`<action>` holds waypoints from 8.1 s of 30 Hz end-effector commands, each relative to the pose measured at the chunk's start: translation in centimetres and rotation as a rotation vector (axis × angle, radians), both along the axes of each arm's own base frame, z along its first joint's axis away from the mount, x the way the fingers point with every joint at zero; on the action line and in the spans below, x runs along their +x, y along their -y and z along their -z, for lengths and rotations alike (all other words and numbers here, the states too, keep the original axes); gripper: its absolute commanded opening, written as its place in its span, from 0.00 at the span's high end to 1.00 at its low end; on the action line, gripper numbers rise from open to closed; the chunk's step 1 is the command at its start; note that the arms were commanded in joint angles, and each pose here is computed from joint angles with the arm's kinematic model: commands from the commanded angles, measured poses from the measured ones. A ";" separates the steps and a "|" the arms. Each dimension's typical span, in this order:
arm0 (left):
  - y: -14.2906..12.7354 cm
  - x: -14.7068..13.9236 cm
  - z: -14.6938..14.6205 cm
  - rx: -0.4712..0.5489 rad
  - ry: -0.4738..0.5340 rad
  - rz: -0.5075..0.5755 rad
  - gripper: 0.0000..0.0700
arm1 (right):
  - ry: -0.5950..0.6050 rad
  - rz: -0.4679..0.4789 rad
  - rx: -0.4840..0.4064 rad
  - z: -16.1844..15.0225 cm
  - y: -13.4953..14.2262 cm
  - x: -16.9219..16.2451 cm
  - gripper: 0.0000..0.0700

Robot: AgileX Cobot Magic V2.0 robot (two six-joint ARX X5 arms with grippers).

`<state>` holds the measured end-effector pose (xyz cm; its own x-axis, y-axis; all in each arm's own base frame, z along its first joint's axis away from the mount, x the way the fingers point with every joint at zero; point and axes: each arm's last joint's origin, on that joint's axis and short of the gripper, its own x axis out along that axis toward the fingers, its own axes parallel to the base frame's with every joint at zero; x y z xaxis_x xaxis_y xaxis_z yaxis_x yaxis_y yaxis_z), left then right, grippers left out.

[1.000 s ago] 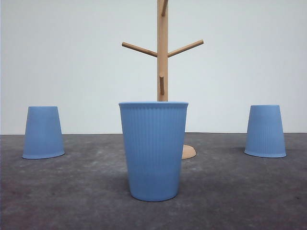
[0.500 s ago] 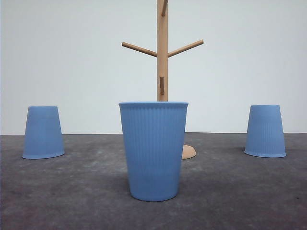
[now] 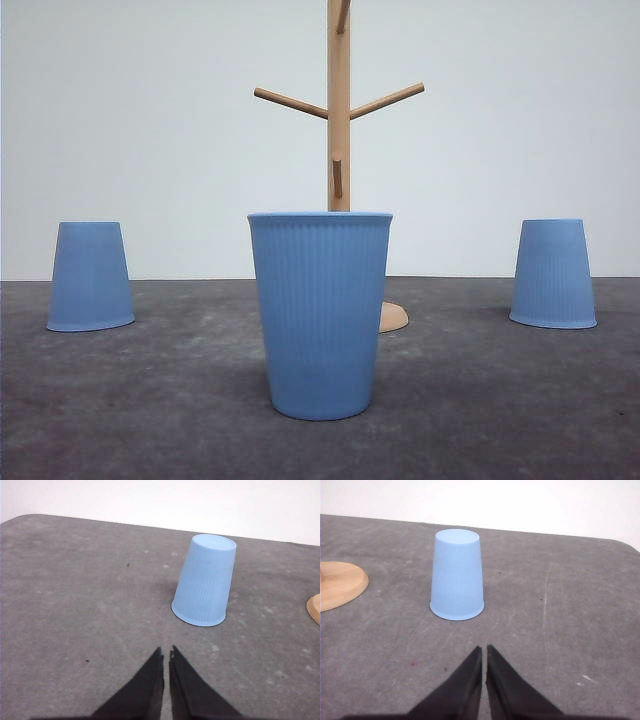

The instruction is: Place three cups

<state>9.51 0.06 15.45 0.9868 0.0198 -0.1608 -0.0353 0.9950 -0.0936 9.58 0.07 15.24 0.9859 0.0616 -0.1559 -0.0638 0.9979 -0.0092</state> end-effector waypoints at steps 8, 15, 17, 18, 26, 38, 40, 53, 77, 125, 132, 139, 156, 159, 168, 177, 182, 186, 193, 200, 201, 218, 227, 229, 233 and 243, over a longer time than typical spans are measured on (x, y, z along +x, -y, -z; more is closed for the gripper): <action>0.1 -0.1 -0.8 -0.089 0.020 0.031 1.00 | 0.015 -0.008 0.129 -0.6 -0.1 -0.1 0.99; 0.1 -0.6 -6.1 -0.175 0.105 0.024 1.00 | 0.102 0.027 0.248 -5.0 0.0 -0.7 0.99; 0.1 -0.3 -8.0 -0.195 0.101 0.023 1.00 | 0.104 0.028 0.266 -6.7 0.0 -0.7 0.99; 0.1 -0.1 -8.8 -0.205 0.092 0.022 1.00 | 0.100 0.028 0.265 -7.5 0.0 -0.5 0.99; 0.5 5.0 -15.4 -0.210 -0.088 0.124 1.00 | -0.061 0.030 0.194 -13.9 0.0 2.6 0.99; 1.0 12.5 -14.9 -0.136 -0.357 0.212 1.00 | -0.405 -0.120 0.082 -14.5 -0.2 9.9 0.99; 1.1 13.0 -14.3 -0.127 -0.384 0.219 1.00 | -0.442 -0.117 0.084 -13.9 -0.2 10.5 0.99; 1.2 13.1 -13.0 -0.118 -0.496 0.223 0.18 | -0.511 -0.120 0.076 -13.1 -0.2 10.7 0.08; 3.2 22.7 -13.7 0.091 -0.650 0.259 0.15 | -0.538 -0.167 0.103 -12.9 -0.4 10.6 0.06; 4.1 29.6 -10.0 0.084 -0.723 0.292 0.68 | -0.536 -0.166 0.097 -12.9 -0.4 10.6 0.06; 4.5 29.7 -17.5 -0.003 -0.645 0.447 0.67 | -0.536 -0.167 0.097 -12.9 -0.4 10.6 0.06; 4.7 28.8 -24.5 -0.083 -0.482 0.622 0.68 | -0.536 -0.167 0.096 -12.9 -0.4 10.6 0.06; 7.0 28.3 -27.7 -0.156 -0.364 0.829 0.67 | -0.536 -0.167 0.096 -12.9 -0.4 10.6 0.06; 8.3 29.2 -26.6 -0.161 -0.390 0.855 0.68 | -0.537 -0.168 0.096 -12.9 -0.4 10.6 0.06; 11.1 32.0 -22.7 -0.190 -0.480 0.892 0.67 | -0.537 -0.168 0.096 -12.9 -0.4 10.6 0.06; 11.6 33.2 -20.6 -0.205 -0.534 0.897 0.34 | -0.537 -0.168 0.096 -12.9 -0.4 10.6 0.06; 11.7 33.3 -20.4 -0.211 -0.540 0.896 0.25 | -0.537 -0.167 0.096 -12.9 -0.4 10.6 0.06; 11.6 33.3 -20.4 -0.211 -0.539 0.894 0.25 | -0.537 -0.168 0.096 -12.9 -0.4 10.6 0.06; 10.9 33.3 -21.1 -0.197 -0.534 0.851 0.25 | -0.537 -0.169 0.092 -12.9 -0.4 10.6 0.06; 9.8 32.2 -24.7 -0.088 -0.498 0.736 0.25 | -0.536 -0.172 0.090 -12.9 -0.4 10.6 0.06; 9.7 31.9 -25.4 -0.068 -0.494 0.710 0.25 | -0.535 -0.172 0.089 -12.9 -0.4 10.6 0.06; 8.2 27.0 -27.5 0.257 -0.804 0.216 0.25 | -0.520 -0.170 0.098 -10.5 -0.3 15.1 0.06; 7.6 23.7 -30.7 0.251 -0.717 0.176 0.26 | -0.504 -0.191 0.122 -7.8 -0.5 18.6 0.06; 7.4 22.8 -31.3 0.250 -0.701 0.179 0.27 | -0.499 -0.192 0.132 -7.2 -0.5 19.4 0.06; 7.1 21.2 -31.4 0.251 -0.719 0.181 0.27 | -0.513 -0.206 0.143 -6.2 -0.6 21.1 0.06; 5.7 15.8 -27.6 0.260 -0.904 0.138 0.26 | -0.537 -0.217 0.136 -5.3 -0.6 25.4 0.06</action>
